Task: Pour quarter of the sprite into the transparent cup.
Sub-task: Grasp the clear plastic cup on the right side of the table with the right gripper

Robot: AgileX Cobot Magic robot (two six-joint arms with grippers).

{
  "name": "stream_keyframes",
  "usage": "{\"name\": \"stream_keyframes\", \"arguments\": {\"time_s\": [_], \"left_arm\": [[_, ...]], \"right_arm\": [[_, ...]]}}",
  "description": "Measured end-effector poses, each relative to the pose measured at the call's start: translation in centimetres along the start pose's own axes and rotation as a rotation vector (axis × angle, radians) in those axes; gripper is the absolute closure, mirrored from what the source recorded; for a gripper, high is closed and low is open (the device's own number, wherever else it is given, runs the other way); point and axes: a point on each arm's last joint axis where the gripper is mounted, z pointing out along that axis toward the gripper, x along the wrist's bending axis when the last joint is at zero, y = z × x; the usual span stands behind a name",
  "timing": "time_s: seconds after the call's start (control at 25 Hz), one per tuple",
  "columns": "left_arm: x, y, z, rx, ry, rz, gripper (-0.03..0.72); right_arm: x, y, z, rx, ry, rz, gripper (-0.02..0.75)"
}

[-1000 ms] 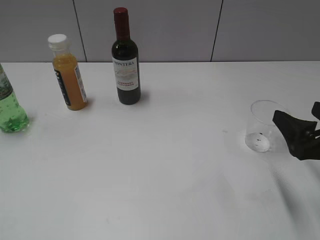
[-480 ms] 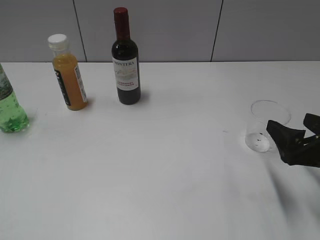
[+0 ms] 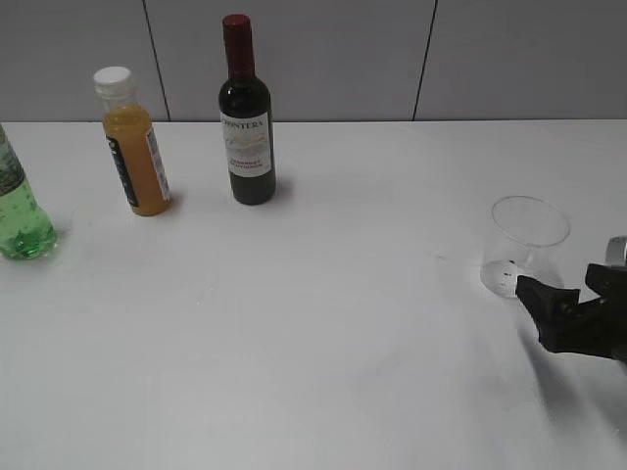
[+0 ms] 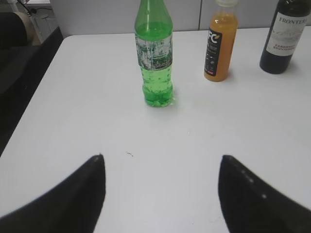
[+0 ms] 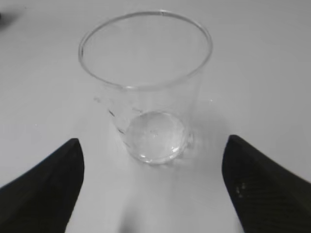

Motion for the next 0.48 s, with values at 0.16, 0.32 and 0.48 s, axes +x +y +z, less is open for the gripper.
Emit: {"name": "stream_keyframes", "arguments": {"time_s": [0.16,0.32,0.48], "left_arm": [[0.0,0.0,0.0,0.000,0.000,0.000,0.135],[0.0,0.0,0.0,0.000,0.000,0.000,0.135],[0.0,0.0,0.0,0.000,0.000,0.000,0.135]], "right_arm": [[0.0,-0.7,0.4,0.034,0.003,0.001,0.048],[0.0,-1.2,0.8,0.063,0.012,0.001,0.048],[0.0,-1.3,1.2,0.067,0.014,0.001,0.047]]}}
